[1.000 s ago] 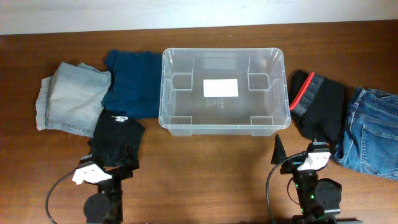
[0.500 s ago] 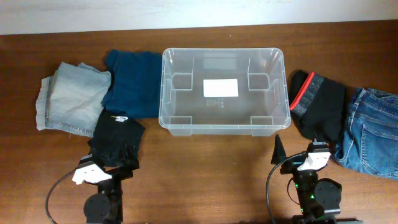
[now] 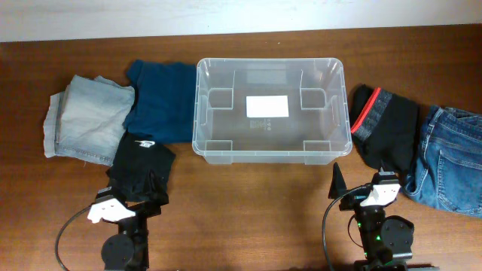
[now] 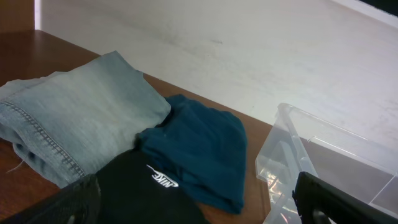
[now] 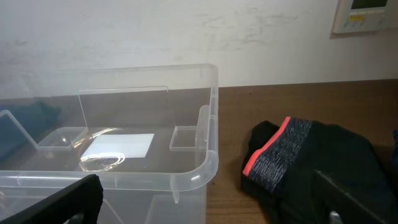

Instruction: Pack container

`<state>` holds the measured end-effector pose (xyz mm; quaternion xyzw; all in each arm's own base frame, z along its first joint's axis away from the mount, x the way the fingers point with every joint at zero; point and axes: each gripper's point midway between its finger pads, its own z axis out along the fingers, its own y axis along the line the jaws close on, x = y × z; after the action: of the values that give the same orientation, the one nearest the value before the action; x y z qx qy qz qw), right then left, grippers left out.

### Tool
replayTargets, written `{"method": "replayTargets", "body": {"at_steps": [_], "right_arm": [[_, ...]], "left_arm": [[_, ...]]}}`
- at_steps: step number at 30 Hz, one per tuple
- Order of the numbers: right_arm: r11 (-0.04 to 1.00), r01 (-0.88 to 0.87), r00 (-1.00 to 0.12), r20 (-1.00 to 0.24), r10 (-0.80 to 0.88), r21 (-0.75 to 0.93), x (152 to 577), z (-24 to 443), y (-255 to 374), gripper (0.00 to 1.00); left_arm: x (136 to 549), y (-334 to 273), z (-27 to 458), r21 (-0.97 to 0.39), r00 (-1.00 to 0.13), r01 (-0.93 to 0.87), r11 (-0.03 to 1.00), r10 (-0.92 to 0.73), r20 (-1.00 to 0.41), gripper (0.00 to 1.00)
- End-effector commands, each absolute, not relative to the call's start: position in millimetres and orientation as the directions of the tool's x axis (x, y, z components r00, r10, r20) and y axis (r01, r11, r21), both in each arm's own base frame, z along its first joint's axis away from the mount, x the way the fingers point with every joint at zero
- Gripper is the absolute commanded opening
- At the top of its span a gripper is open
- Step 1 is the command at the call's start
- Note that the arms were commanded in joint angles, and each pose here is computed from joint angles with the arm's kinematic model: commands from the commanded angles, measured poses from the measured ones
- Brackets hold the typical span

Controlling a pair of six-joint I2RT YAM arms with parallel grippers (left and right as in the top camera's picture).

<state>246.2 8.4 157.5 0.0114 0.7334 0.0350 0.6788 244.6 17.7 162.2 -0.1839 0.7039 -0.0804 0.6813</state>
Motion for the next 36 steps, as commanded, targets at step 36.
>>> {"method": "replayTargets", "body": {"at_steps": [36], "right_arm": [[0.997, -0.043, -0.082, -0.995, 0.057, 0.061, 245.9, 155.4, 10.6, 0.98]], "left_arm": [[243.2, 27.1, 165.6, -0.354, 0.029, -0.192, 0.915, -0.355, -0.934, 0.99]]}}
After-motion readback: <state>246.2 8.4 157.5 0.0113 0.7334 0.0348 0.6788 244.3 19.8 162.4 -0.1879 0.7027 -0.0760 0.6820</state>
